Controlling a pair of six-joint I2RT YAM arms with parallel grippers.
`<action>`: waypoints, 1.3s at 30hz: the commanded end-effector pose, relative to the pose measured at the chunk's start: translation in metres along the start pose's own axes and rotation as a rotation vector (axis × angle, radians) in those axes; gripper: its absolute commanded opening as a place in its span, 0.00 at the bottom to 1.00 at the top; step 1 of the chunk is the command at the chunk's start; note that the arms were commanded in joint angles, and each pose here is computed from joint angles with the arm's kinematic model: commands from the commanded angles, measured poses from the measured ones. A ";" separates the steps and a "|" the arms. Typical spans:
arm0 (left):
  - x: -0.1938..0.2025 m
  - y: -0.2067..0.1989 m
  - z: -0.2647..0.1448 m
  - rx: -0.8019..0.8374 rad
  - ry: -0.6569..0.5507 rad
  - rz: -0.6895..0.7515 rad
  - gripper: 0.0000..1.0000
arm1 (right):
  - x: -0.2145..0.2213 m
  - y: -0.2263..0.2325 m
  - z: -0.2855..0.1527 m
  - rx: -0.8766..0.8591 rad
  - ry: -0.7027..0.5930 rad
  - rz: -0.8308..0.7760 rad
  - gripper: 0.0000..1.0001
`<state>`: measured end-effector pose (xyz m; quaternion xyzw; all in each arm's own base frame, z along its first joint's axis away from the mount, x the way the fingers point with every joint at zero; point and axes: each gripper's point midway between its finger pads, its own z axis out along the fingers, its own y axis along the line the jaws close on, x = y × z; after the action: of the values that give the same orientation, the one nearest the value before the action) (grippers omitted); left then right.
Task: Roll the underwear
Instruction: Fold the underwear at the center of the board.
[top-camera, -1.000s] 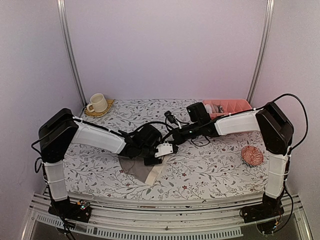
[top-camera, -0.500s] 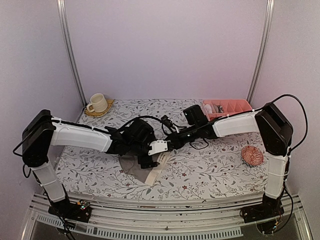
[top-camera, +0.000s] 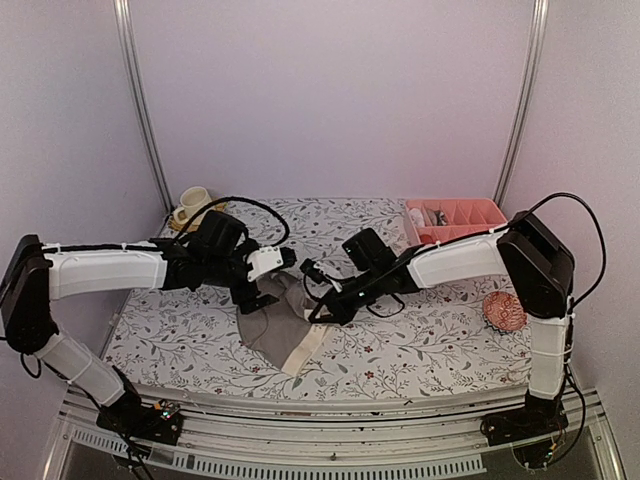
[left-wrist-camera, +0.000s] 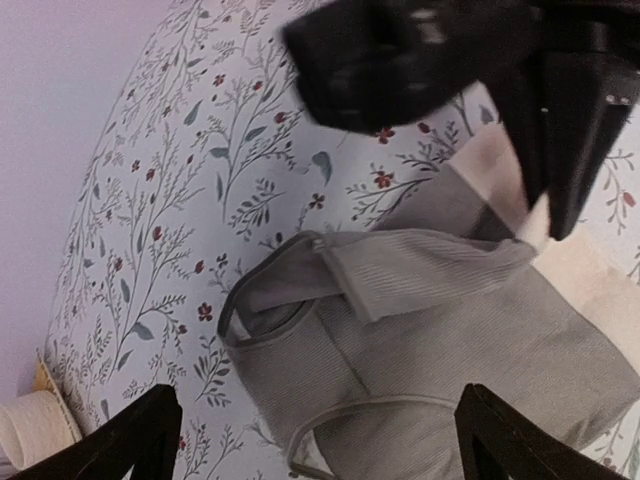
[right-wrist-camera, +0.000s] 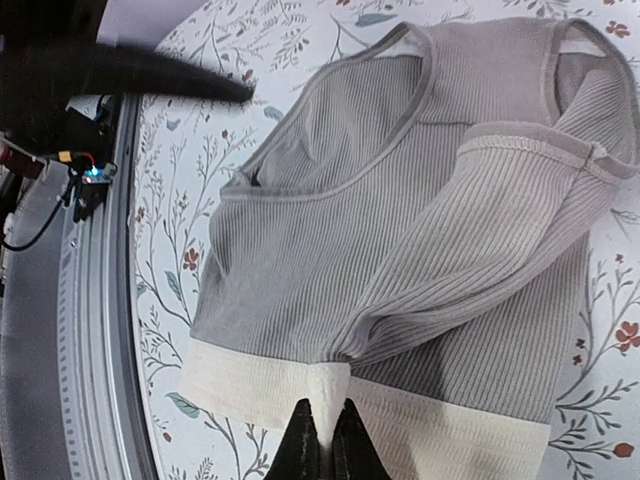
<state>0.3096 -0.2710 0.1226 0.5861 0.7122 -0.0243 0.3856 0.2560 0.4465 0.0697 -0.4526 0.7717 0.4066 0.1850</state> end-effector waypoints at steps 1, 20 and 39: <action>0.022 0.038 -0.002 -0.083 0.038 -0.081 0.98 | 0.029 -0.001 0.021 0.065 0.121 -0.069 0.03; 0.018 0.087 0.093 0.294 0.081 -0.485 0.99 | 0.049 -0.002 0.024 0.128 0.147 -0.107 0.05; 0.022 0.030 0.102 0.489 0.180 -0.584 0.98 | 0.072 -0.016 0.031 0.207 0.225 -0.125 0.06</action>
<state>0.4001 -0.2994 0.0550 0.4556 0.8356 -0.2522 0.1748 0.2316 0.4440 0.0201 -0.5207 0.7755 0.3038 0.1876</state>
